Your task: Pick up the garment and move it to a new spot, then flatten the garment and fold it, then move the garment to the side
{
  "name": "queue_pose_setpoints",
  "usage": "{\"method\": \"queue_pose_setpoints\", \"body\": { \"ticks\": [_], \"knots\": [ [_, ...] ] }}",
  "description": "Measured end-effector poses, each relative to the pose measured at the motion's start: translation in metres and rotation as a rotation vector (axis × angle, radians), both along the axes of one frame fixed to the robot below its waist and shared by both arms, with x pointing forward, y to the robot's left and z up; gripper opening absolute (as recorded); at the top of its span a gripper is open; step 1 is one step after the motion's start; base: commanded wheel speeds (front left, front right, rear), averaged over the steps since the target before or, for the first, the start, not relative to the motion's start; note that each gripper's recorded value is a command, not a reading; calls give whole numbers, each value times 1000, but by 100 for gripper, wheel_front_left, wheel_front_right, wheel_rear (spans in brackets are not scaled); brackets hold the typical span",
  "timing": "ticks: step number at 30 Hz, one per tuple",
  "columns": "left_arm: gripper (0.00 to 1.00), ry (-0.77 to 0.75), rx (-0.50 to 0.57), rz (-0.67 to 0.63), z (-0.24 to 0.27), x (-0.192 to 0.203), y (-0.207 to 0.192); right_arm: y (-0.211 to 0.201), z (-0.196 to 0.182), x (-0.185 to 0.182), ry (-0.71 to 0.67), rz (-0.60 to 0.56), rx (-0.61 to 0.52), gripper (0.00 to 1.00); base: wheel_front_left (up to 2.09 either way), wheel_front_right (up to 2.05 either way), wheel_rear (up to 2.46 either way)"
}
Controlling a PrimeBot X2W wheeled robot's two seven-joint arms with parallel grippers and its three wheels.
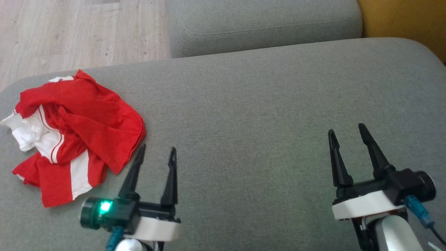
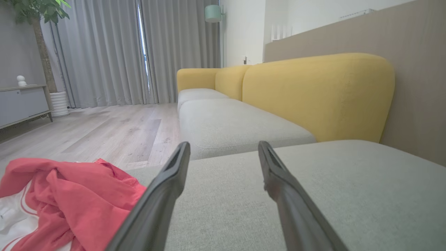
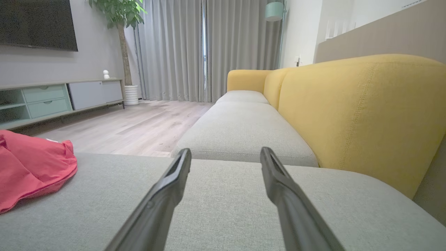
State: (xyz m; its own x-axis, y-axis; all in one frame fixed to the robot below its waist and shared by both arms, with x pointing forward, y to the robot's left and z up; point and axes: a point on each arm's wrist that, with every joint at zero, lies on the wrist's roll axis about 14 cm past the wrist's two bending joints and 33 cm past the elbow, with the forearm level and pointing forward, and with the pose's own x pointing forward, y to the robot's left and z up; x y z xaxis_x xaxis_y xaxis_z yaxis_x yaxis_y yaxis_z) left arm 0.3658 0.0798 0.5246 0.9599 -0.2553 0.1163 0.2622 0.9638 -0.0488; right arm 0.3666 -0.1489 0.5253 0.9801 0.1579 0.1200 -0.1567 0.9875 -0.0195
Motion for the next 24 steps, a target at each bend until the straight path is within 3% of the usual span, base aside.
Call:
{"method": "queue_pose_setpoints", "body": {
  "ticks": [6, 14, 24],
  "knots": [
    [100, -46, -72, 33, 17, 4, 14, -4, 1, 0, -4, -14, 121, 100, 0, 0, 0],
    [100, -5, -81, 21, 2, -2, 16, -8, -20, -2, 68, -35, 230, 100, 0, 0, 0],
    [100, 9, -79, 19, -2, -3, 17, -8, -27, -4, 94, -37, 242, 100, 0, 0, 0]
  ]
}}
